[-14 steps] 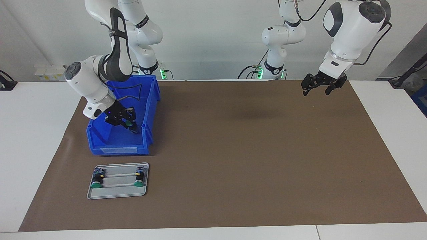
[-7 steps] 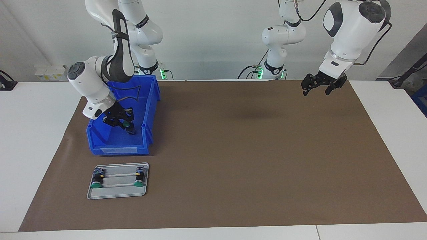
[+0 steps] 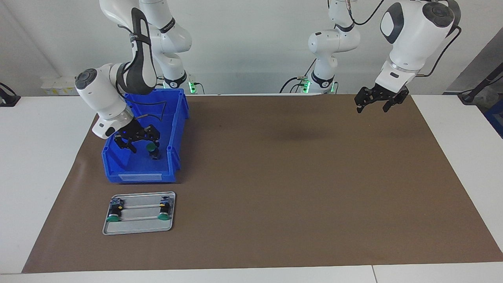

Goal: Place and press button with both arms

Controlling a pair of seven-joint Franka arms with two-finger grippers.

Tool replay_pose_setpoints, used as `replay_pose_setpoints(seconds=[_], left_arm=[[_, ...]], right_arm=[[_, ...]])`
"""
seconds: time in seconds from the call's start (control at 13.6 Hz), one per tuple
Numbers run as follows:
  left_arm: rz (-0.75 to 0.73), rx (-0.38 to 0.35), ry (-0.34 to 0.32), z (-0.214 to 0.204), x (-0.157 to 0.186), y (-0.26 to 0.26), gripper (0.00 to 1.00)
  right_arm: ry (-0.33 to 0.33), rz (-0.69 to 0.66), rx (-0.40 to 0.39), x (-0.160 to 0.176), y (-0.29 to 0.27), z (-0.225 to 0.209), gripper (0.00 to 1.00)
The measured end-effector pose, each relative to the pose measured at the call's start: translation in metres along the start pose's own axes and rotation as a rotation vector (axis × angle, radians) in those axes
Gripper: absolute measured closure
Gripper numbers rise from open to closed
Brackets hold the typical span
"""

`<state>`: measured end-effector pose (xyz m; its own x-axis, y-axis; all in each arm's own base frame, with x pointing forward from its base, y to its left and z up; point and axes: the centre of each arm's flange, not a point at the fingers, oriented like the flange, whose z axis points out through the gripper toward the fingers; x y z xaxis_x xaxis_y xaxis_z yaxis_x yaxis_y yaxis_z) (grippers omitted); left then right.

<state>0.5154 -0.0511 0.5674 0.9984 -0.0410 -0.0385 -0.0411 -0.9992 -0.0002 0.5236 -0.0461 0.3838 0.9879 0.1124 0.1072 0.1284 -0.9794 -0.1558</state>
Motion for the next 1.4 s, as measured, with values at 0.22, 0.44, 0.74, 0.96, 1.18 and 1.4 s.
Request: replay_pose_setpoints(seconds=[0.22, 0.44, 0.74, 0.96, 1.18, 1.4], left_arm=[[0.0, 0.0, 0.0, 0.0, 0.0, 0.0, 0.01], [0.0, 0.0, 0.0, 0.0, 0.0, 0.0, 0.01], [0.0, 0.0, 0.0, 0.0, 0.0, 0.0, 0.01], [0.0, 0.0, 0.0, 0.0, 0.0, 0.0, 0.01], [0.0, 0.0, 0.0, 0.0, 0.0, 0.0, 0.01], [0.0, 0.0, 0.0, 0.0, 0.0, 0.0, 0.01]], right_arm=[[0.022, 0.05, -0.092, 0.023, -0.014, -0.039, 0.0], [0.025, 0.119, -0.143, 0.043, -0.041, -0.073, 0.0], [-0.027, 0.213, -0.161, 0.054, -0.072, -0.137, 0.0], [-0.037, 0.233, -0.184, 0.053, -0.076, -0.204, 0.0], [-0.059, 0.264, -0.189, 0.042, -0.07, -0.25, 0.0], [-0.093, 0.284, -0.189, 0.035, -0.064, -0.264, 0.0]])
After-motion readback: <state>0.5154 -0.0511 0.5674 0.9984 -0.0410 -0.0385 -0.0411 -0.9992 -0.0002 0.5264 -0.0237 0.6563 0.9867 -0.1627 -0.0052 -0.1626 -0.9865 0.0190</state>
